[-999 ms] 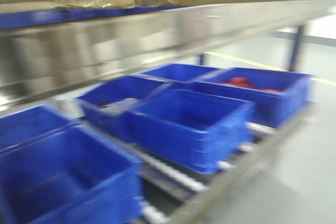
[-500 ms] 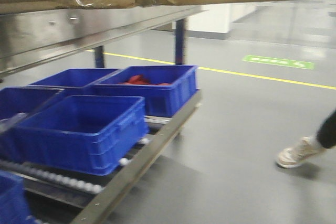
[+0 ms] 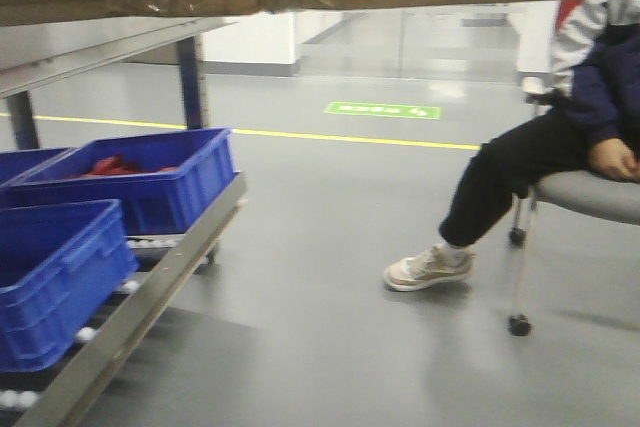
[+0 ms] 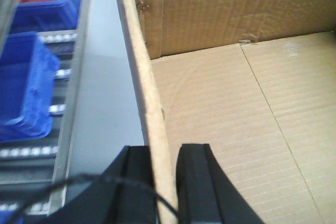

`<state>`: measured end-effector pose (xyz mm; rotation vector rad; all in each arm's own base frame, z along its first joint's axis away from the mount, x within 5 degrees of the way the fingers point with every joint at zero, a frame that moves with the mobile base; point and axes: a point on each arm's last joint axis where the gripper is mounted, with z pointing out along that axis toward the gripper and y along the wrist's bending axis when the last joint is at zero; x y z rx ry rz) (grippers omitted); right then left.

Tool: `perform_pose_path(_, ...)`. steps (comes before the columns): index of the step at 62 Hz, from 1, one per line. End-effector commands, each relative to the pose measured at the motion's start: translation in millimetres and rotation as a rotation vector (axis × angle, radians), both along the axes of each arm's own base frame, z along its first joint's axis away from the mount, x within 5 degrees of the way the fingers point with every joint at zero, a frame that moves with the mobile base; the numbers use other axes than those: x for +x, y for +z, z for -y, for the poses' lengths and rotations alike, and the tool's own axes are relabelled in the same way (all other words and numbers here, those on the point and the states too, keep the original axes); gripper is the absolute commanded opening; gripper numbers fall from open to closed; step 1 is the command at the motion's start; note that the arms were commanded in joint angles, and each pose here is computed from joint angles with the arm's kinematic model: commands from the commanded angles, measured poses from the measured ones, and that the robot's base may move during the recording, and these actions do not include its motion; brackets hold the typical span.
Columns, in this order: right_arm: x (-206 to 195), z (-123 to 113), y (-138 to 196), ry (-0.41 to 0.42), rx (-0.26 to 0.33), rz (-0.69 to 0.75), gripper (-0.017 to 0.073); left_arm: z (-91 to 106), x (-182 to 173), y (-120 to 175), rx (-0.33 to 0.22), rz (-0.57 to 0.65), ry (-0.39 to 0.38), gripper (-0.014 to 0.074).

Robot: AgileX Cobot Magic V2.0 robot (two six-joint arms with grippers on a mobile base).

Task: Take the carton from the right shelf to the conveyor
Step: 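Hold the carton with both grippers while the base turns away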

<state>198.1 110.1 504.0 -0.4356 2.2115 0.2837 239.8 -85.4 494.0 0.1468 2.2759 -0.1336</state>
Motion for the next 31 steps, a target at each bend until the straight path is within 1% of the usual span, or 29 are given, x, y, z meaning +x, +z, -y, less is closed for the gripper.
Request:
perform_pose_path(1,-3.2,0.7,5.6,0.023,0.013,0.043,-0.007,2.5,-4.2,9.2,-0.034,0.064,-0.031,-0.0009)
perform_pose_path(31,-3.2,0.7,5.6,0.023,0.013,0.043,-0.007,2.5,-4.2,9.2,-0.034,0.064,-0.031,-0.0009)
